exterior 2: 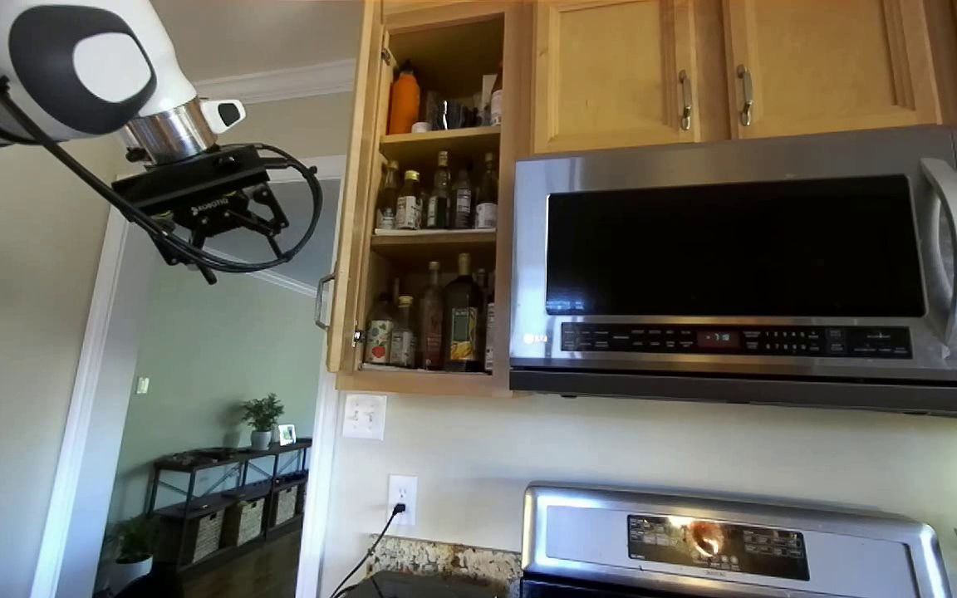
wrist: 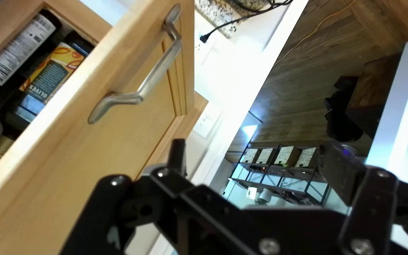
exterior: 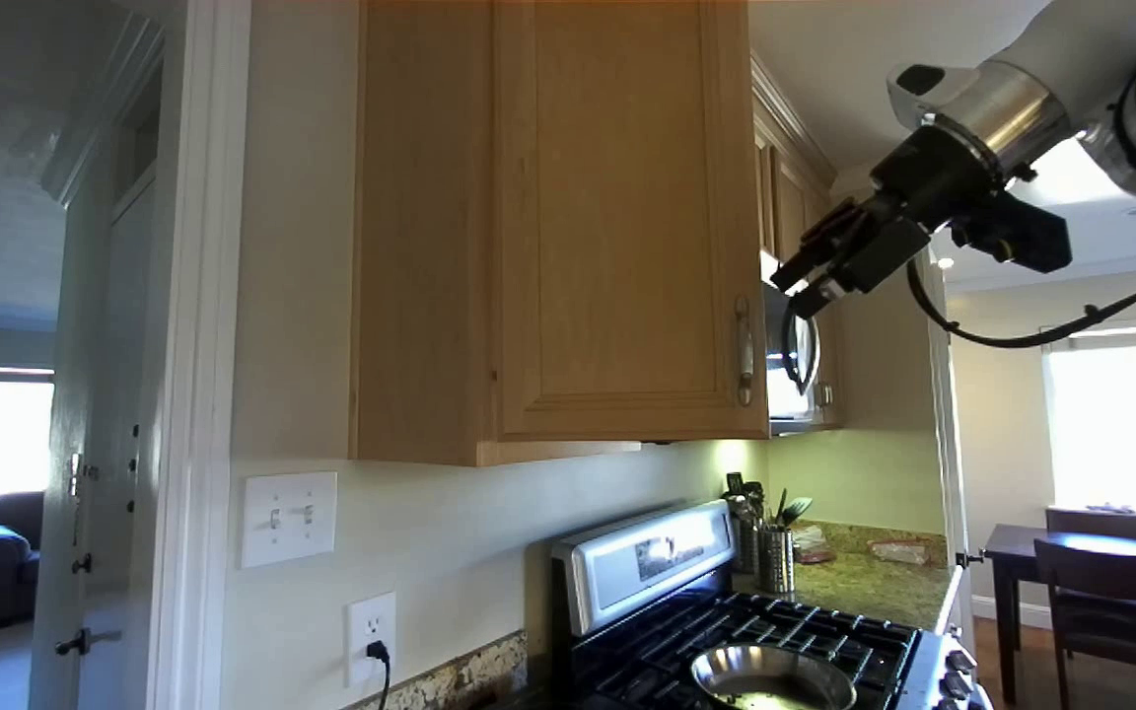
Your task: Close the cupboard
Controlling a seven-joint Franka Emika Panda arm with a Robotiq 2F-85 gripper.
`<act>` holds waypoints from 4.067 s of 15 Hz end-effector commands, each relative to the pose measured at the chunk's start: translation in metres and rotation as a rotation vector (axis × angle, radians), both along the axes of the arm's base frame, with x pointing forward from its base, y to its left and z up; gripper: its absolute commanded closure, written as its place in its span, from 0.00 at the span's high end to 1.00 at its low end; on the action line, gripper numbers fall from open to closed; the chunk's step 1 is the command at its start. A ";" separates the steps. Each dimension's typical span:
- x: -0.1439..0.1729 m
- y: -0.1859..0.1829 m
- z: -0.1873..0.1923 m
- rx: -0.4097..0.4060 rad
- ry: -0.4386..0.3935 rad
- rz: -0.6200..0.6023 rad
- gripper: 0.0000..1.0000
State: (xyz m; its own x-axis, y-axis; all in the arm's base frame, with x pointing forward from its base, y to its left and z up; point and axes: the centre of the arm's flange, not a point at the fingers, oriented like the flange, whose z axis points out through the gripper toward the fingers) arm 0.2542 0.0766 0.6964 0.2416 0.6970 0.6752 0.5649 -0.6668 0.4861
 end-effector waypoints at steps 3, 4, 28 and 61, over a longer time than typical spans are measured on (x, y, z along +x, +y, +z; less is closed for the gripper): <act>0.062 0.021 -0.003 0.076 -0.042 -0.047 1.00; 0.071 0.021 -0.003 0.090 -0.047 -0.056 1.00; 0.134 -0.126 0.020 0.118 -0.054 -0.375 1.00; 0.271 -0.097 0.026 0.248 0.029 -0.359 0.04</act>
State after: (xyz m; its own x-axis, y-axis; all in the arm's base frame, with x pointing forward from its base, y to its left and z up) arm 0.4917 -0.0108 0.7106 0.4620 0.4113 0.7857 0.3185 -0.9038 0.2858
